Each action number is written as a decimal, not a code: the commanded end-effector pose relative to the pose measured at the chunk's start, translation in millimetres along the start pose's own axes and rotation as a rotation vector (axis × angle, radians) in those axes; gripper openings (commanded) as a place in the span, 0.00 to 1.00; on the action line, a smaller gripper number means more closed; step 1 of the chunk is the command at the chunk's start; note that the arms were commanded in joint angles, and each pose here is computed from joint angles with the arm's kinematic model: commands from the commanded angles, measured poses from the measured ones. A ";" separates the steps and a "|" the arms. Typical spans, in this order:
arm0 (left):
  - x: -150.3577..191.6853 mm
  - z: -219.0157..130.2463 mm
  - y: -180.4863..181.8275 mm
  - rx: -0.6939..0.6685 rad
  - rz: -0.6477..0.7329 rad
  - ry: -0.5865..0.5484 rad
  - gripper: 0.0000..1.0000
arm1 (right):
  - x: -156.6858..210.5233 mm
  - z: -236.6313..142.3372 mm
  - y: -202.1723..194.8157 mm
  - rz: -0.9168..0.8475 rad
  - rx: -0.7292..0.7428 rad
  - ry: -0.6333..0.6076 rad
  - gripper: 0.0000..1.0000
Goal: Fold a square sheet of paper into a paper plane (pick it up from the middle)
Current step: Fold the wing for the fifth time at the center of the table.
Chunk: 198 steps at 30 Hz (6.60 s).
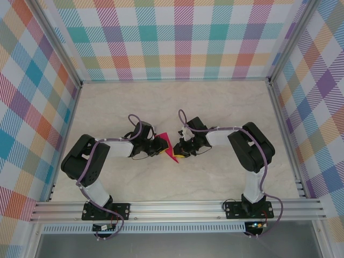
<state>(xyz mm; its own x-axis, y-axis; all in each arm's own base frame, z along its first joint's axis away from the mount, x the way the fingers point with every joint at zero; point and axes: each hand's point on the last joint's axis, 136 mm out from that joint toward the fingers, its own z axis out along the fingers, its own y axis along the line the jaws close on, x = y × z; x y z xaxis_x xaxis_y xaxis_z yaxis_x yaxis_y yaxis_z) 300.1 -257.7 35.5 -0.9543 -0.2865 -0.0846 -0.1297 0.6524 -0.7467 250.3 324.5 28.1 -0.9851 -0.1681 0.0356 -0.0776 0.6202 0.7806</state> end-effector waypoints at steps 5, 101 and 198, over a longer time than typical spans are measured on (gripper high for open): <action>0.6 2.7 0.4 -0.018 0.002 0.003 0.18 | 13.9 6.7 -7.0 0.030 -0.027 0.076 0.11; 1.9 9.9 30.7 -0.187 -0.058 0.026 0.17 | 19.0 15.8 3.8 -0.035 0.137 0.134 0.12; 3.4 9.8 46.7 -0.243 -0.095 0.007 0.17 | 86.3 1.5 -42.3 0.002 0.309 0.269 0.12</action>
<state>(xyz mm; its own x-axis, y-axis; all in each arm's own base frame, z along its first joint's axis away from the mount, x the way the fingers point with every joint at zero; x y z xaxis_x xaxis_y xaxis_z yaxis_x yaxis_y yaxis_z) 302.7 -251.1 20.0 -0.9485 -0.3144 -0.0381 -0.2117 0.7191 -0.6618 215.7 315.8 14.3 -0.9469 -0.3180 0.0479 -0.2171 0.7419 0.6345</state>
